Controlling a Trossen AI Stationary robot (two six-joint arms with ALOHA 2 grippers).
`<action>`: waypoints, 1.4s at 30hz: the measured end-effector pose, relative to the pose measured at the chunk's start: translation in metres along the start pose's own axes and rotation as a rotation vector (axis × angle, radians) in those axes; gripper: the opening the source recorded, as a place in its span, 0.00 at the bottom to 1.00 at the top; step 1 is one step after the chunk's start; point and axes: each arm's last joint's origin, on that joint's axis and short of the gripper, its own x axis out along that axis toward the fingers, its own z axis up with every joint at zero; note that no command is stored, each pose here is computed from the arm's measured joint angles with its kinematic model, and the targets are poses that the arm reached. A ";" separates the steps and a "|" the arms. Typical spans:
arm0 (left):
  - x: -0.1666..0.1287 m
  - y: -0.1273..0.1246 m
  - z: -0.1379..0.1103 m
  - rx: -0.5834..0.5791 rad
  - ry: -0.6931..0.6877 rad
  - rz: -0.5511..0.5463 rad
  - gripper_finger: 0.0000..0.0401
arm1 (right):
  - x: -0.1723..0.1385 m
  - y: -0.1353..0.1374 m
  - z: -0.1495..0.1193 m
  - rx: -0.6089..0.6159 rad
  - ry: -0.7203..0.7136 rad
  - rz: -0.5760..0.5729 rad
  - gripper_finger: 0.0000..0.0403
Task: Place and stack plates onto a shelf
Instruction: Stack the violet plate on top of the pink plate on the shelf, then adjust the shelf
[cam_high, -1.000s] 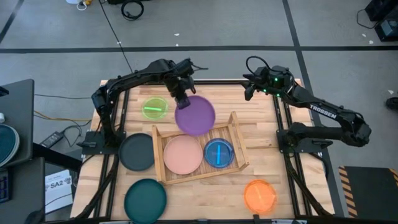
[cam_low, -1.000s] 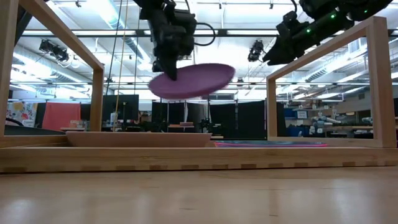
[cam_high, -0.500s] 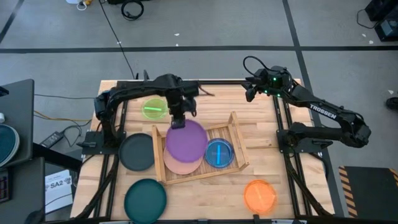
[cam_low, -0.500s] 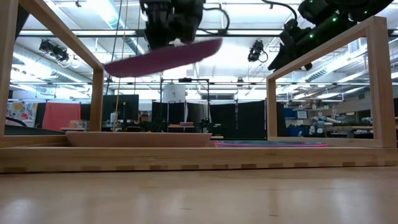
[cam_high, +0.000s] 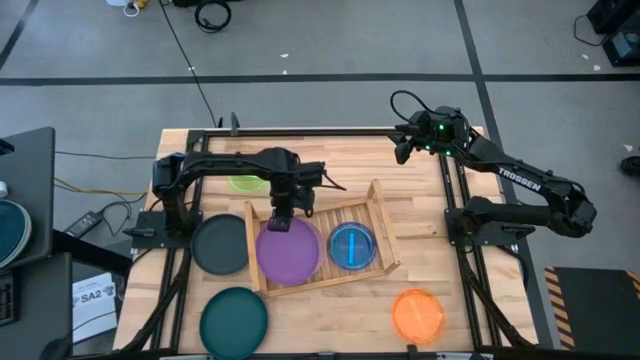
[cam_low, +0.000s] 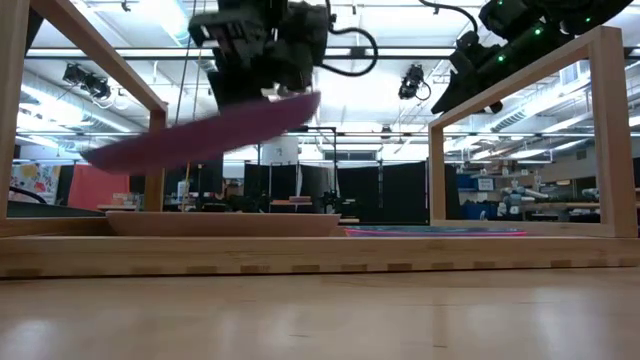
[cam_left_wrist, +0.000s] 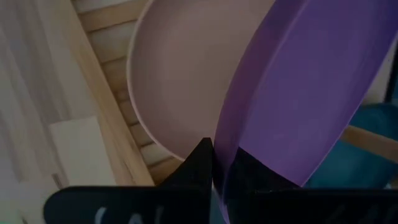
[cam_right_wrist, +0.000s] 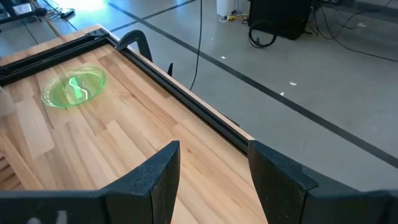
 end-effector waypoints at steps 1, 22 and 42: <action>0.002 0.002 0.000 -0.002 -0.010 0.004 0.06 | 0.000 0.000 0.000 0.000 0.000 0.000 0.48; 0.030 0.018 -0.007 -0.017 -0.018 0.086 0.09 | 0.000 0.000 0.000 0.000 0.000 0.000 0.48; 0.032 0.013 -0.002 0.017 -0.039 0.120 0.21 | 0.000 0.000 -0.001 0.001 0.010 0.001 0.48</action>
